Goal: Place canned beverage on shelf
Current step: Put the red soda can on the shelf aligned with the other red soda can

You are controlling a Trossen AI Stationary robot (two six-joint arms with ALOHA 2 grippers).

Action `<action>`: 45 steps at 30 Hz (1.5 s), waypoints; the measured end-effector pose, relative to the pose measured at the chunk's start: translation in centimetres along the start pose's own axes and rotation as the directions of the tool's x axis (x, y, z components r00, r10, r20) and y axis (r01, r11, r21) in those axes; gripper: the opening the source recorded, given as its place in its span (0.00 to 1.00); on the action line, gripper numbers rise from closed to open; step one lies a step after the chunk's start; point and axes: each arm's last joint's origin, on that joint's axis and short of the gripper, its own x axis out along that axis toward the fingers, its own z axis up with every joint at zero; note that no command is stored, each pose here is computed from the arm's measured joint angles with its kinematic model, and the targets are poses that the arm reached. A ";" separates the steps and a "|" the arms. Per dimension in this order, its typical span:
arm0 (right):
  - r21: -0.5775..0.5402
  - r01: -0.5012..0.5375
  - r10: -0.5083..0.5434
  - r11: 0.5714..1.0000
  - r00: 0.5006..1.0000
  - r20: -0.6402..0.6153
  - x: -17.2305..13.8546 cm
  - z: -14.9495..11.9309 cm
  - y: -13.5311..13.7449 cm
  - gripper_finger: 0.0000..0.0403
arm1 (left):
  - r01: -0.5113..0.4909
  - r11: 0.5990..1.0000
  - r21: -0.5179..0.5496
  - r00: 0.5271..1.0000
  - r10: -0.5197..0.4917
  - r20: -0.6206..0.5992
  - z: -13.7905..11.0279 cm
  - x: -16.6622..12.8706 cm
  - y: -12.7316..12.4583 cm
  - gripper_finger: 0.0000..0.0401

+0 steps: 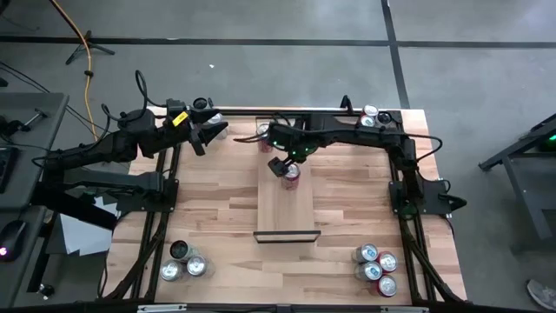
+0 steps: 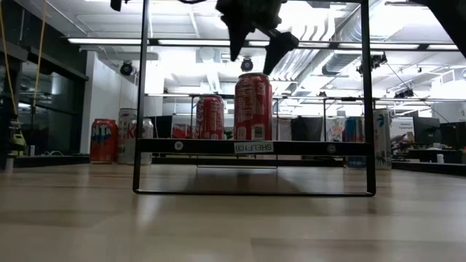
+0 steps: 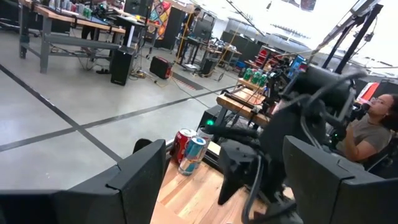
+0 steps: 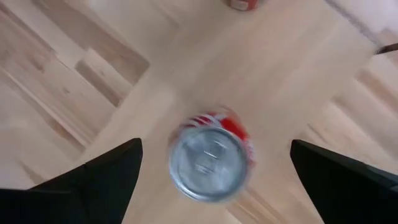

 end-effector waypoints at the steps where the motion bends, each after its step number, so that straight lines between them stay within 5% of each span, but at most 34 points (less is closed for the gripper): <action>1: 0.009 -0.006 0.006 1.000 1.000 0.005 0.3 -0.1 0.2 0.98 | 0.000 1.000 0.000 1.000 0.000 0.000 0.0 0.0 0.0 0.67; 23: 0.046 0.126 -0.123 0.991 0.991 -0.060 5.0 -2.9 0.6 0.97 | -0.006 1.000 0.006 1.000 0.006 -0.017 -0.2 0.0 0.1 0.67; 31: 0.003 0.100 -0.099 0.995 0.994 -0.051 5.0 -2.7 0.8 0.82 | -0.006 1.000 0.006 1.000 0.006 -0.017 -0.2 0.0 0.1 0.67; 36: -0.170 0.080 -0.092 0.982 0.994 -0.062 5.0 -2.8 0.8 0.71 | -0.006 1.000 0.006 1.000 0.006 -0.017 -0.2 0.0 0.1 0.67; 40: -0.453 0.022 -0.070 0.891 0.994 -0.089 5.0 -2.9 0.8 0.71 | -0.006 1.000 0.006 1.000 0.006 -0.017 -0.2 0.0 0.1 0.67; 42: -0.599 -0.024 -0.052 0.801 0.993 -0.109 4.9 -2.9 0.8 0.71 | -0.006 1.000 0.006 1.000 0.006 -0.017 -0.2 0.0 0.1 0.67; 45: -0.786 -0.095 -0.040 0.610 0.988 -0.150 4.9 -3.1 0.8 0.71 | -0.006 1.000 0.006 1.000 0.006 -0.017 -0.2 0.0 0.1 0.67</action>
